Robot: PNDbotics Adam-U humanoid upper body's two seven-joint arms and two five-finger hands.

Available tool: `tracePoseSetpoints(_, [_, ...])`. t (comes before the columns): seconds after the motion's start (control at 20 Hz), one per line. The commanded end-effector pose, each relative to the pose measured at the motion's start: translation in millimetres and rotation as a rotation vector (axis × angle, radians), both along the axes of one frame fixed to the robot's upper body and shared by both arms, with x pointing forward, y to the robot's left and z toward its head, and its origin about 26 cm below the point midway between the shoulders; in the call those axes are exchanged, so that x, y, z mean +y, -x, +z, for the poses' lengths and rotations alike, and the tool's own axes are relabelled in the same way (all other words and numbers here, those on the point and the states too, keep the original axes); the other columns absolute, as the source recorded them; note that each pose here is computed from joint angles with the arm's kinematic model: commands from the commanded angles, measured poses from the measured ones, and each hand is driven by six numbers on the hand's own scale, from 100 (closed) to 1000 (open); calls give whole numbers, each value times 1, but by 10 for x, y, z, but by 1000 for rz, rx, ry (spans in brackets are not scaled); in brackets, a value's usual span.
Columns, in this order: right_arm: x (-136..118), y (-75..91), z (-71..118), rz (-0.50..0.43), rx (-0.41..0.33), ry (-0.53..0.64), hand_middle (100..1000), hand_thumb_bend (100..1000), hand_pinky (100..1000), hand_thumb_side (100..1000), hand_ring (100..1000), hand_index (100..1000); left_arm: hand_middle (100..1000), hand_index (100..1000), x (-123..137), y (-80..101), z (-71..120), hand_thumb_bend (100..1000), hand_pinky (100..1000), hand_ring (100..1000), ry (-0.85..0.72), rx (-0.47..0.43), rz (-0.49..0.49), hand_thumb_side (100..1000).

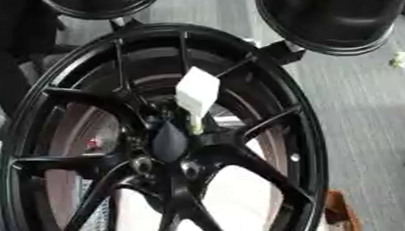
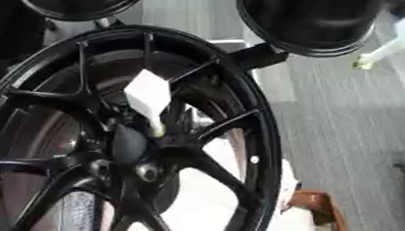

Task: Pull the pin out of the wheel hub.

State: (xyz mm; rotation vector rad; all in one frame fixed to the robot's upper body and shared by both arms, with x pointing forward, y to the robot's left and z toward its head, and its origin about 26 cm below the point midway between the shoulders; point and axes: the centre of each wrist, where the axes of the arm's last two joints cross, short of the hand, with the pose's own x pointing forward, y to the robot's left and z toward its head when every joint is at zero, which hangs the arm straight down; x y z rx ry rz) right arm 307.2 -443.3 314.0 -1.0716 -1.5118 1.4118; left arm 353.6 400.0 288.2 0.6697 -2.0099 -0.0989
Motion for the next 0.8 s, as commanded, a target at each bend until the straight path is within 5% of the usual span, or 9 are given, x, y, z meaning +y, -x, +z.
tracePoseSetpoints(0.05, [-128,58,146,-97,-10,75,802,460,910,223,879,790,735,849,78,71,176,302,819,824,-33,-34,24,803])
tracePoseSetpoints(0.5, [-232,41,81,-159,34,74,838,469,918,288,911,826,737,849,82,71,166,300,820,824,-30,-32,25,803])
tracePoseSetpoints(0.8, [-107,40,150,-99,-63,33,774,301,908,314,854,782,737,848,69,71,164,298,820,824,-29,-33,19,803])
